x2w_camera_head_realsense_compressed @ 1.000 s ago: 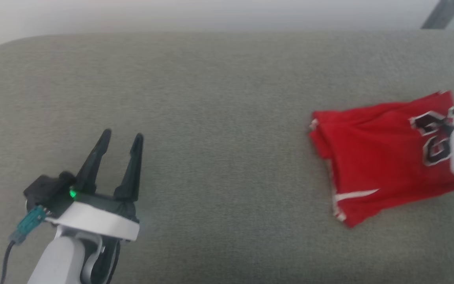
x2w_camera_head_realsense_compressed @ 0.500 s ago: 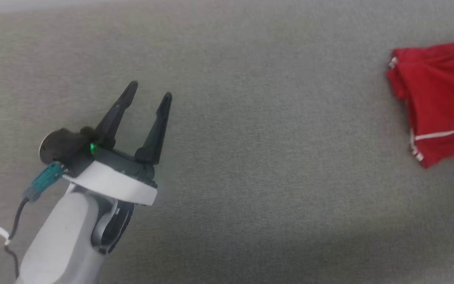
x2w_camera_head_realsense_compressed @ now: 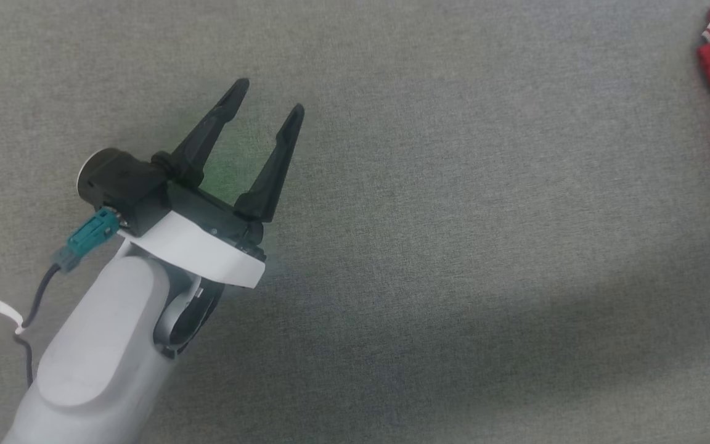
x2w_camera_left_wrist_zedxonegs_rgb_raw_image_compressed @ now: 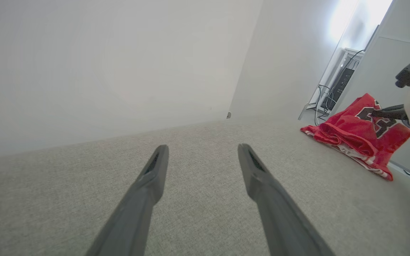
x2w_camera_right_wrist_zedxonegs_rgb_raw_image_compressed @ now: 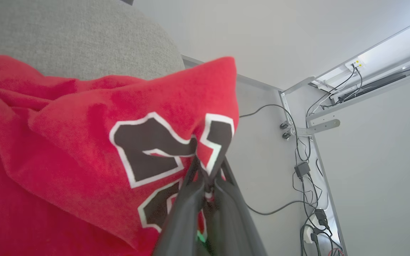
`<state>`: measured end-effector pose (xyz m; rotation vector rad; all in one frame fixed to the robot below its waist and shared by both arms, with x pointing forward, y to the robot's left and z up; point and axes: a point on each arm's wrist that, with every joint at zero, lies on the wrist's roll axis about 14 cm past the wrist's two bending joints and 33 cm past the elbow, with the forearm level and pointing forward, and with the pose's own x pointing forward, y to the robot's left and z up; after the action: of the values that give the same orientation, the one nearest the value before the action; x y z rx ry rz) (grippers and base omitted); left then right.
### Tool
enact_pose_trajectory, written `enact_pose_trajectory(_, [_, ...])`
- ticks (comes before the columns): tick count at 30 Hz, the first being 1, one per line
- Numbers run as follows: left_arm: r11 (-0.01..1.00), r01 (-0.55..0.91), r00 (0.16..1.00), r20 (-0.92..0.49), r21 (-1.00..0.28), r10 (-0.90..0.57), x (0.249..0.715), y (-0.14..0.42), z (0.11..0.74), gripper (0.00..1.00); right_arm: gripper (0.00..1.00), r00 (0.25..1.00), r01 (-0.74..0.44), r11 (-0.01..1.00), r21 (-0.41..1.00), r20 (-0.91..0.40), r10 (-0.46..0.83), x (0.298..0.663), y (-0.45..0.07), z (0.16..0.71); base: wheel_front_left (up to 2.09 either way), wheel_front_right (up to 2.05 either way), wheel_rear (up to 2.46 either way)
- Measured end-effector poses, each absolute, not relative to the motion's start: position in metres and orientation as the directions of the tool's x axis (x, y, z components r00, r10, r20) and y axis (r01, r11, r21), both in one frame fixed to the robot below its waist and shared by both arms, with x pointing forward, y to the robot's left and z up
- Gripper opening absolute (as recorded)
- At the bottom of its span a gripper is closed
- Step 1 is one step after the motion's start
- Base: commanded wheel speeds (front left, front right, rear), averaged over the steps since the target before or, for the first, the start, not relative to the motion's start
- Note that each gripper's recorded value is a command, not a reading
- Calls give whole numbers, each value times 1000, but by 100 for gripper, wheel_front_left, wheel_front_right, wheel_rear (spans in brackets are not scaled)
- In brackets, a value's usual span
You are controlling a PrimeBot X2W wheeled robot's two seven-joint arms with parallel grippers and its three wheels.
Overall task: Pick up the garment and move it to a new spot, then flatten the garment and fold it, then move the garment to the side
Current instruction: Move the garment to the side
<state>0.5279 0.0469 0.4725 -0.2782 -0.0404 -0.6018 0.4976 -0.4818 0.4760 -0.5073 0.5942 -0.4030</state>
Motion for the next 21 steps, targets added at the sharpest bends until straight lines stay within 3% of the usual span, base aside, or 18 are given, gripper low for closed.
enact_pose_trajectory(15, [774,581,811,97,-254,-577,536,39,460,100,0,723,197,825,-530,-490,-487,506,-467,429,0,0,0])
enact_pose_trajectory(16, [774,581,811,98,-251,-577,536,40,461,100,7,722,202,824,-529,-488,-490,506,-468,431,0,0,0])
enact_pose_trajectory(18, [776,580,812,100,-248,-575,537,41,463,100,39,731,212,821,-531,-472,-494,507,-469,437,0,0,0])
enact_pose_trajectory(20, [777,581,812,106,-243,-574,536,41,467,100,88,734,213,818,-534,-466,-494,507,-468,441,0,0,0])
enact_pose_trajectory(21, [778,579,813,109,-242,-572,537,42,469,100,100,740,218,819,-531,-457,-494,508,-467,443,0,0,0])
